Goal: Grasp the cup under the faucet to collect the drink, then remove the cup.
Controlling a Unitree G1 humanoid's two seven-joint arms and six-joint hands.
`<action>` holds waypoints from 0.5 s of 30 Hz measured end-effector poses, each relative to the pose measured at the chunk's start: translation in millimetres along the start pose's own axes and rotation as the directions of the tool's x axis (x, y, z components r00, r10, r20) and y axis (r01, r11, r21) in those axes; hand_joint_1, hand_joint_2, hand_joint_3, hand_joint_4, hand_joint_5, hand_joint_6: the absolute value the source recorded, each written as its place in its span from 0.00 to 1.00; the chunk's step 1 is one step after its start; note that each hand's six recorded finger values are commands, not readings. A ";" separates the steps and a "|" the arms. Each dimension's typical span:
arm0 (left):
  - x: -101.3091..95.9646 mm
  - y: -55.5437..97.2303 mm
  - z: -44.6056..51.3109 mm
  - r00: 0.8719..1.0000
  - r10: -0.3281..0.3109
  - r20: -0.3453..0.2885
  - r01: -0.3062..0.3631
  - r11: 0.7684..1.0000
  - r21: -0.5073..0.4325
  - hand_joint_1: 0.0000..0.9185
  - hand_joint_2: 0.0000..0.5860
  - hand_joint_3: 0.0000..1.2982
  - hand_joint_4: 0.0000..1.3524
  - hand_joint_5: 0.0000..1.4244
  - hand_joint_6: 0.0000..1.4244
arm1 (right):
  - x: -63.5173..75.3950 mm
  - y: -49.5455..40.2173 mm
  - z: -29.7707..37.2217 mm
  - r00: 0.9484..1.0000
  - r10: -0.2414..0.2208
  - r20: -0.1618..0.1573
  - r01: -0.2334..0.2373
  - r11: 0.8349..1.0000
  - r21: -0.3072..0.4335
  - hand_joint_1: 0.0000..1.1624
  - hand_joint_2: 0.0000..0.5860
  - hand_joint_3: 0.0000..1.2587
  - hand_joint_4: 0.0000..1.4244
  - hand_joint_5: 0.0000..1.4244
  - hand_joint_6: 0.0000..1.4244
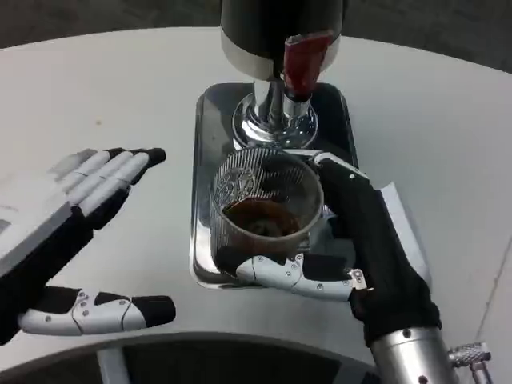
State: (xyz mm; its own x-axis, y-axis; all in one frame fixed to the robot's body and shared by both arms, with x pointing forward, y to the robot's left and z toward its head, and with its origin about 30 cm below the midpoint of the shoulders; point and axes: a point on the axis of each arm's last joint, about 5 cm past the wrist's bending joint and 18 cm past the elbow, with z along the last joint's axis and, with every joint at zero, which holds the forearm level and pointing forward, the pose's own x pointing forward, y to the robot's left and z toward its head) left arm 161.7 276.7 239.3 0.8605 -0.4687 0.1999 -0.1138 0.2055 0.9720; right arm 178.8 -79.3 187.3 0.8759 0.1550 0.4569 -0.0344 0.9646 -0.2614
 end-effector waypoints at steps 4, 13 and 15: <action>-5.6 -5.2 7.1 1.000 -0.024 -0.009 0.024 1.000 0.018 0.00 0.06 0.00 0.00 0.00 0.00 | -1.8 -9.8 12.6 0.996 0.064 0.061 -0.062 0.998 -0.030 0.96 0.16 0.58 0.66 0.71 0.98; -16.4 -10.2 16.6 0.999 -0.050 -0.015 0.050 0.998 0.025 0.00 0.00 0.00 0.00 0.00 0.00 | -12.4 -20.6 26.8 0.985 0.160 0.062 -0.160 0.987 -0.009 0.96 0.17 0.58 0.66 0.71 0.98; -18.3 -9.6 18.6 0.998 -0.053 -0.014 0.054 0.998 0.031 0.00 0.00 0.00 0.00 0.00 0.00 | -15.4 -23.6 30.9 0.981 0.184 0.058 -0.184 0.983 0.008 0.95 0.18 0.58 0.66 0.71 0.98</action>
State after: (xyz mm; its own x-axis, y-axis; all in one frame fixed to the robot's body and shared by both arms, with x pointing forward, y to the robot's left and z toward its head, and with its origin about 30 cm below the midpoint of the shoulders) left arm 137.8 267.3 228.5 0.8723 -0.4667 0.1460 -0.0827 0.1535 0.9847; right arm 151.2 -97.9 212.7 0.8253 0.3416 0.4497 -0.1990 0.9211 -0.3346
